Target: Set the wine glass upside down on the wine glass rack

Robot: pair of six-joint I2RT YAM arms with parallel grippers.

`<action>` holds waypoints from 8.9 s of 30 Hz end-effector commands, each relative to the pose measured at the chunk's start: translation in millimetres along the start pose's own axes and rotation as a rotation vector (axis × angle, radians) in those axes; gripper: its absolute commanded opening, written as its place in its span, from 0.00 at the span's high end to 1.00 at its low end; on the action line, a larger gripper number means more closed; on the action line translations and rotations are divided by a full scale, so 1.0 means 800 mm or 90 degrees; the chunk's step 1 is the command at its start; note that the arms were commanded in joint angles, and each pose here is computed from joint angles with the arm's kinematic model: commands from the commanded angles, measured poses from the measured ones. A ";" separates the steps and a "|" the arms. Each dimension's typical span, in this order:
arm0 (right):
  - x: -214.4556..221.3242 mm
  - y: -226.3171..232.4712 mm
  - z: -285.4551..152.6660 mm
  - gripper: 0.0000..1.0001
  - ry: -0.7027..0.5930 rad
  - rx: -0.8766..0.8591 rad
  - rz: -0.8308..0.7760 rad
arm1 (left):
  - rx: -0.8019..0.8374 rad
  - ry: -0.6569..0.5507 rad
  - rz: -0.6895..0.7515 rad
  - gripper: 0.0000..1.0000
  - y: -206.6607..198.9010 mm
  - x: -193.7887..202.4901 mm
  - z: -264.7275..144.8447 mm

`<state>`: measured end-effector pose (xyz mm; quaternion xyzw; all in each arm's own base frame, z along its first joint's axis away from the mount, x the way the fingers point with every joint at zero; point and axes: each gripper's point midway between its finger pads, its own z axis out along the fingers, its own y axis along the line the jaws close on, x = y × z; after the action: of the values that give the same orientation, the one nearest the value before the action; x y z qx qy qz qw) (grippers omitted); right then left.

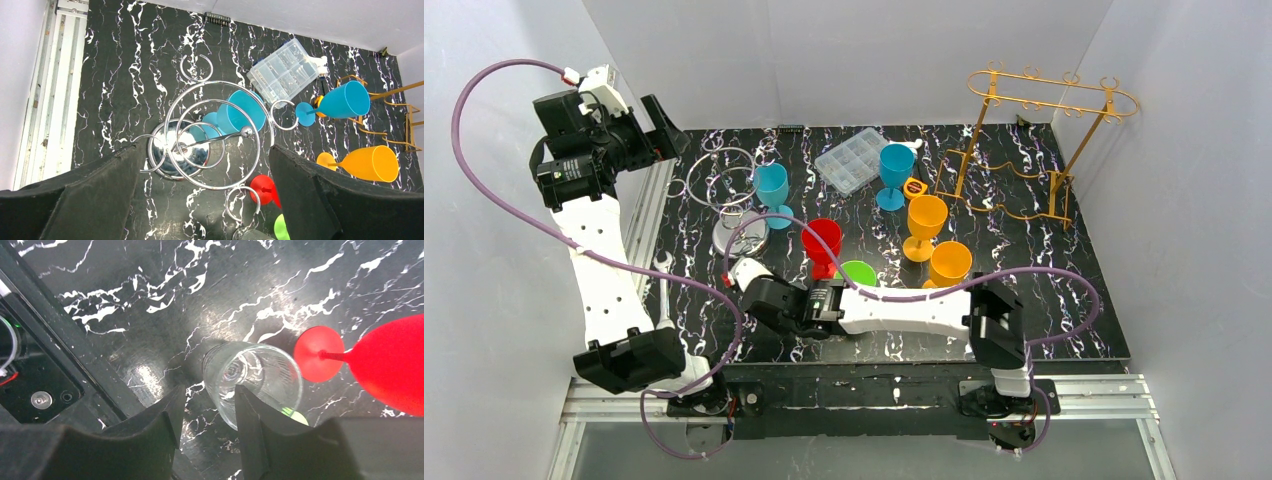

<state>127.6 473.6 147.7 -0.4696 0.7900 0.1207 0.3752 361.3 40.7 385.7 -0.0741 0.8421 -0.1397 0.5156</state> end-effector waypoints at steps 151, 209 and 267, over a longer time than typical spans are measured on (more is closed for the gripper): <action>-0.233 -0.314 -0.284 0.99 -1.148 -0.407 0.555 | 0.146 0.091 0.137 0.44 -0.062 0.090 0.074; -0.218 -0.353 -0.249 0.99 -1.131 -0.434 0.691 | 0.232 -0.133 0.242 1.00 -0.092 0.063 0.078; -0.290 -0.244 -0.406 0.99 -0.756 0.949 -0.765 | 0.432 -0.218 0.232 1.00 -0.257 -0.103 -0.187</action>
<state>211.7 405.4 520.9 -0.4163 0.0260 -0.2960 0.8593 290.3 -95.5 536.6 0.1754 0.7162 -0.2932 0.6086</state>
